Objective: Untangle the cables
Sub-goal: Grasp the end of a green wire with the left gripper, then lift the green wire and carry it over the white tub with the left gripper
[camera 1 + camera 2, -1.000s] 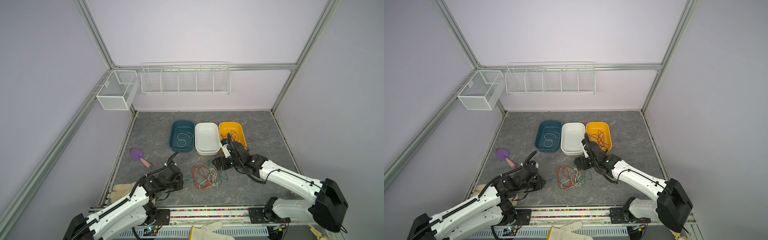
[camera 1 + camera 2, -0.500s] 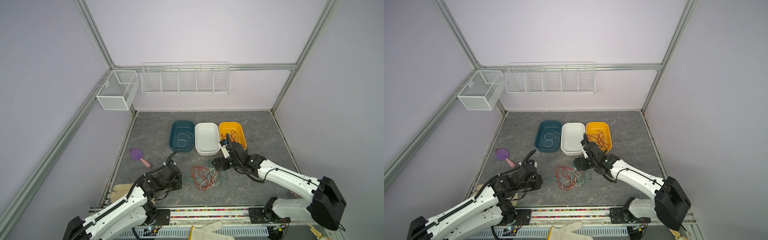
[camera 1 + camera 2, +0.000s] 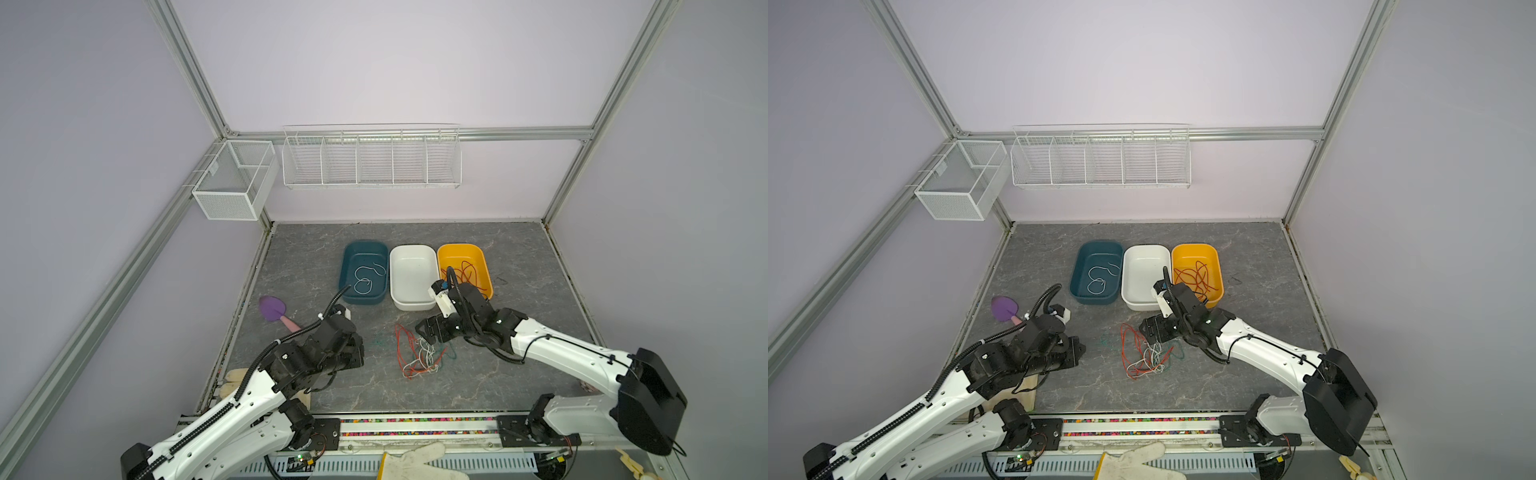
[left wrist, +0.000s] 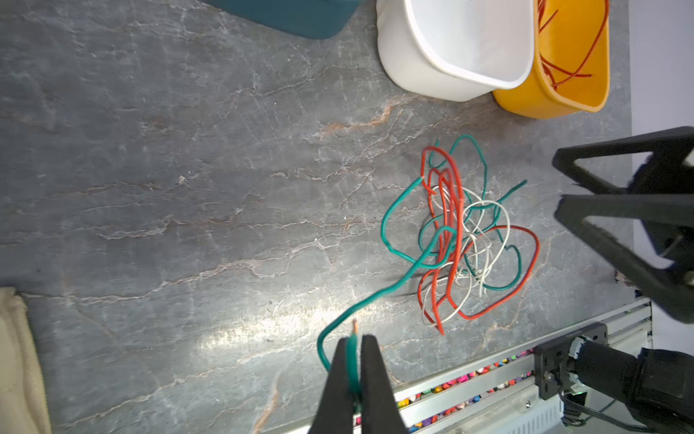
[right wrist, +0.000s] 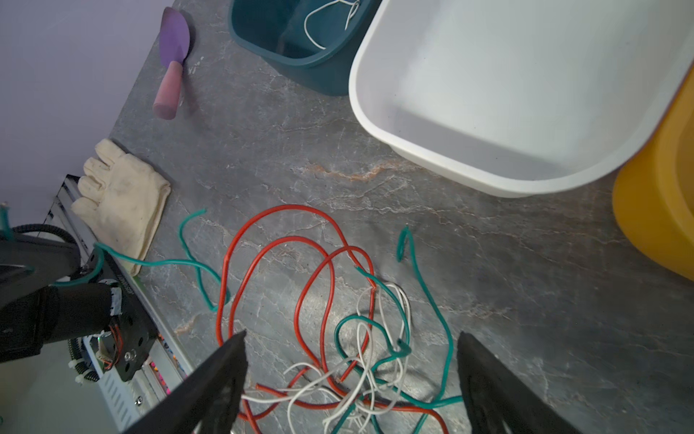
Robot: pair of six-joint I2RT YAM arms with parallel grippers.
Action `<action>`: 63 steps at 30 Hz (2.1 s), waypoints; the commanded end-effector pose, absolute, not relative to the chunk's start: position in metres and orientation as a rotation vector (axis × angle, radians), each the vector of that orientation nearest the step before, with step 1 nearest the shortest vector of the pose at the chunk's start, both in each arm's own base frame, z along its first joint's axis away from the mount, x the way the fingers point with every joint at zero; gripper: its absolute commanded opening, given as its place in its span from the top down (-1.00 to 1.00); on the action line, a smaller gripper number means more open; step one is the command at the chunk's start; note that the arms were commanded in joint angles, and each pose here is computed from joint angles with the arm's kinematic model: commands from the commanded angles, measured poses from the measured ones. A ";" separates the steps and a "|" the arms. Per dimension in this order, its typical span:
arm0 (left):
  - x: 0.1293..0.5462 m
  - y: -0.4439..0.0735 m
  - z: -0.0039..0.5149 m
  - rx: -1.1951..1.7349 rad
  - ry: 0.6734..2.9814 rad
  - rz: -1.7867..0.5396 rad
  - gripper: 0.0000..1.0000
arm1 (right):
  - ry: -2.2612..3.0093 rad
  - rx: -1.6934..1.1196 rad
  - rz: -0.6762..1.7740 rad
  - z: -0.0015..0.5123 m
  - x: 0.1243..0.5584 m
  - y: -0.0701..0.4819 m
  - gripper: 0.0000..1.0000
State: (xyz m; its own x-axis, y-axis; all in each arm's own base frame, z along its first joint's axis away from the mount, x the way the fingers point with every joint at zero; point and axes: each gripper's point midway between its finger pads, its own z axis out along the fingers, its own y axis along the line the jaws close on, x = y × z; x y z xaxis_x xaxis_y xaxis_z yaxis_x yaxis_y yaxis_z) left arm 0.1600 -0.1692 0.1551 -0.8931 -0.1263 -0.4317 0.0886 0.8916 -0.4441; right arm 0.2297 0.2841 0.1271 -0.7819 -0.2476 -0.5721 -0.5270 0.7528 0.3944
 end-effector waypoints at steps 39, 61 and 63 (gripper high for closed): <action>0.270 -0.238 0.237 0.466 2.477 -0.274 1.00 | 2.083 -0.042 0.376 0.199 0.258 0.162 -0.78; 0.398 -0.299 0.129 0.798 2.630 0.221 1.00 | 2.072 -0.009 0.392 0.196 0.259 0.158 -0.78; 0.399 -0.300 0.119 0.825 2.642 0.234 1.00 | 2.084 -0.029 0.404 0.194 0.259 0.163 -0.78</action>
State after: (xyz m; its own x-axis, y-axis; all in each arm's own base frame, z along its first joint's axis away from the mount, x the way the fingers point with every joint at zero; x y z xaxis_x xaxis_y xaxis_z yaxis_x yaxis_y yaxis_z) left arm 0.4004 -0.3100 0.1234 -0.7725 0.5287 -0.3518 0.4805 0.8488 0.2205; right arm 0.2570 0.1565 0.1958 -0.5172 0.1447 -0.8435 -0.1592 0.9521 0.2610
